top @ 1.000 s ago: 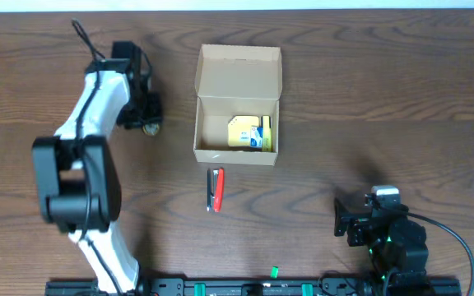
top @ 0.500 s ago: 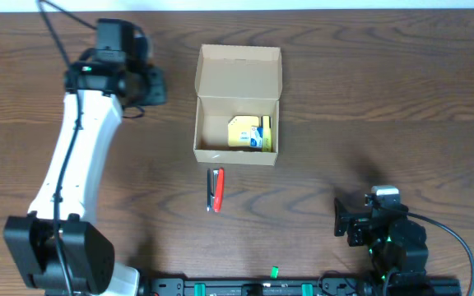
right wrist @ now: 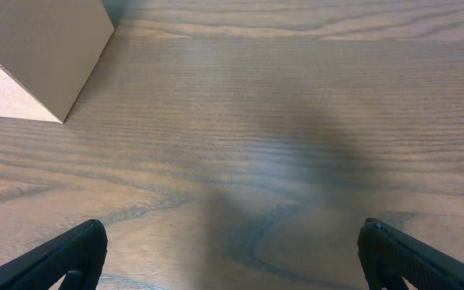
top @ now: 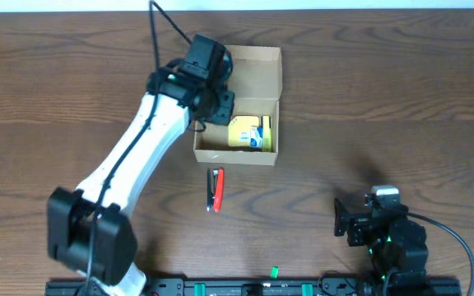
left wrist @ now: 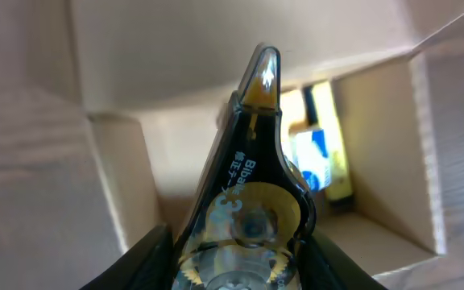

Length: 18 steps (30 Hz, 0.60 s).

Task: Pack container
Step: 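Carry the correction tape into the box and open the left gripper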

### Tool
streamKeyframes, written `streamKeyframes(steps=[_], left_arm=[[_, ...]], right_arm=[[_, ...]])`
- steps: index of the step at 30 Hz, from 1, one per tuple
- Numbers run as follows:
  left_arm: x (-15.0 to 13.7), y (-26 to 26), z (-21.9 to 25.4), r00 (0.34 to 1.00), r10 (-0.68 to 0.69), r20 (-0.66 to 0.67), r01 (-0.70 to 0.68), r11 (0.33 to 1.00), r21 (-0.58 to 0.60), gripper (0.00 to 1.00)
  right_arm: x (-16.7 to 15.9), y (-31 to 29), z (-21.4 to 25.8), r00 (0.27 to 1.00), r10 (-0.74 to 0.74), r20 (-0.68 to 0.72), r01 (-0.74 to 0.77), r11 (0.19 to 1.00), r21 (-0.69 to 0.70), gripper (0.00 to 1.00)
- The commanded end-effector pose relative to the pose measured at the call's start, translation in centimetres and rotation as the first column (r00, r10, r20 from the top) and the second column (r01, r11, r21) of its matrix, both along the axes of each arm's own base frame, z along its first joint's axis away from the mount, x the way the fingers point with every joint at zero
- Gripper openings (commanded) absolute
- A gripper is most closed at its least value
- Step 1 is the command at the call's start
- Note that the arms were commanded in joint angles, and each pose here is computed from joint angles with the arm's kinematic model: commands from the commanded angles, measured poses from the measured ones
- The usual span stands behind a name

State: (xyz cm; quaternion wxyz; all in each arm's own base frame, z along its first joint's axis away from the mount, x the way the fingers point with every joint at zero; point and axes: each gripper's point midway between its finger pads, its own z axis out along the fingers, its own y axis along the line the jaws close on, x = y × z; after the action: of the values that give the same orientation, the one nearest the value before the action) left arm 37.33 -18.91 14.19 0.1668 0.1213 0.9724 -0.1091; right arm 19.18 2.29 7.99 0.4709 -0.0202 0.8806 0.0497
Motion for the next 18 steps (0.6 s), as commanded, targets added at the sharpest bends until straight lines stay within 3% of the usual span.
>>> streamKeyframes(steps=[1,5,11,13,18], left_arm=[[-0.3,-0.2,-1.7,0.997,0.027,-0.073,-0.026,1.0,0.005,0.42],[-0.7,-0.2,-4.1,0.989,0.034,-0.143,-0.03,0.999,0.029,0.43],[-0.6,-0.2,-6.3,0.981,0.048,-0.188,-0.039,0.998,0.05,0.59],[-0.6,-0.2,-6.4,0.981,0.048,-0.188,-0.039,0.998,0.05,0.69],[0.0,-0.4,-6.1,0.983,0.068,-0.169,-0.064,0.997,0.035,0.74]], right_arm=[[-0.1,0.2,-0.5,1.0,0.018,-0.008,-0.018,1.0,-0.011,0.99],[-0.1,0.2,-0.5,1.0,0.018,-0.008,-0.018,1.0,-0.011,0.99],[-0.1,0.2,-0.5,1.0,0.018,-0.008,-0.018,1.0,-0.011,0.99],[-0.1,0.2,-0.5,1.0,0.018,-0.008,-0.018,1.0,-0.011,0.99],[-0.1,0.2,-0.5,1.0,0.018,-0.008,-0.018,1.0,-0.011,0.99]])
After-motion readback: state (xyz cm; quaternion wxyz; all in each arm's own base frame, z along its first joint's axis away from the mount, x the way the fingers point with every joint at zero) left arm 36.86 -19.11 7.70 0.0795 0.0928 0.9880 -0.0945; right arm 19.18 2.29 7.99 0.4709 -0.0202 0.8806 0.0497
